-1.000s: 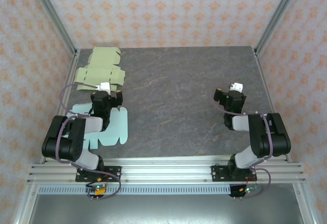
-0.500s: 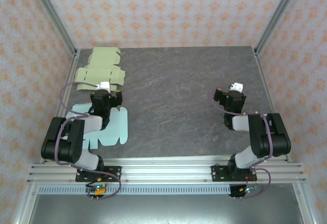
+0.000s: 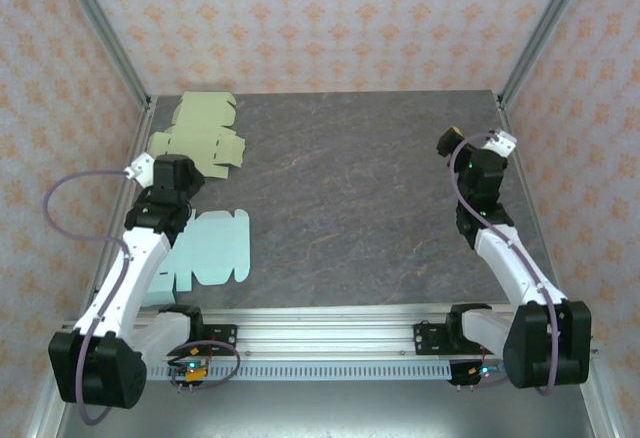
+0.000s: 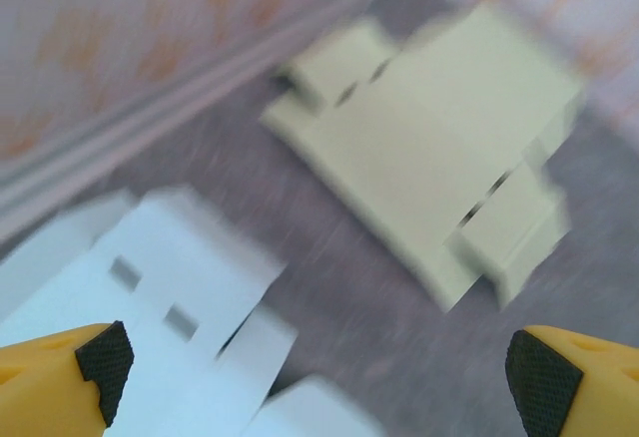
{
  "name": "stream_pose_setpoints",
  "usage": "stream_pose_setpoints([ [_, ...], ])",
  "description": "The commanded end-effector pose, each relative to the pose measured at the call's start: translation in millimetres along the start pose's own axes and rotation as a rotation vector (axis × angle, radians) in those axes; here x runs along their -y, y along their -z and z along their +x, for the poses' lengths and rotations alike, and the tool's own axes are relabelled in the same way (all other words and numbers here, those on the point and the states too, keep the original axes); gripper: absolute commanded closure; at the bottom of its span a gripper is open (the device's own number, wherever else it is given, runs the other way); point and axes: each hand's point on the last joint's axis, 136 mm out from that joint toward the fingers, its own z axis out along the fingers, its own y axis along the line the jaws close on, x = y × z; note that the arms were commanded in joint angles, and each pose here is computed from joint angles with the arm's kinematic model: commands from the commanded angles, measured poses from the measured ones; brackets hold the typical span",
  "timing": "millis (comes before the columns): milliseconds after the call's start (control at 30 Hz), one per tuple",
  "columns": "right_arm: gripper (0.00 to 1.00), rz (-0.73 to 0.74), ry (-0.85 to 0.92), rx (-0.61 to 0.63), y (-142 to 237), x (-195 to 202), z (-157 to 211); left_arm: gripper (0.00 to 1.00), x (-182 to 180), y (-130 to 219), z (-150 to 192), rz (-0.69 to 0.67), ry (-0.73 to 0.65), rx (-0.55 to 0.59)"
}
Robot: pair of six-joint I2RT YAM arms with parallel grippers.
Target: Fold the paper box
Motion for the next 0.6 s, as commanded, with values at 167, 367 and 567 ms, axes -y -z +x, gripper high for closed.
stream_pose_setpoints([
  [167,0.0,-0.256,0.137,-0.375,0.1,-90.1,116.0,0.0,-0.2,-13.4,157.9,0.001,-0.115,-0.592],
  [367,0.01,-0.265,0.114,-0.393,-4.6,-99.4,122.2,0.0,57.8,-6.1,194.0,0.207,-0.119,-0.622],
  [567,0.01,-0.186,0.112,-0.355,-4.6,-86.9,111.2,0.0,139.7,-1.2,226.2,0.453,-0.231,-0.774],
])
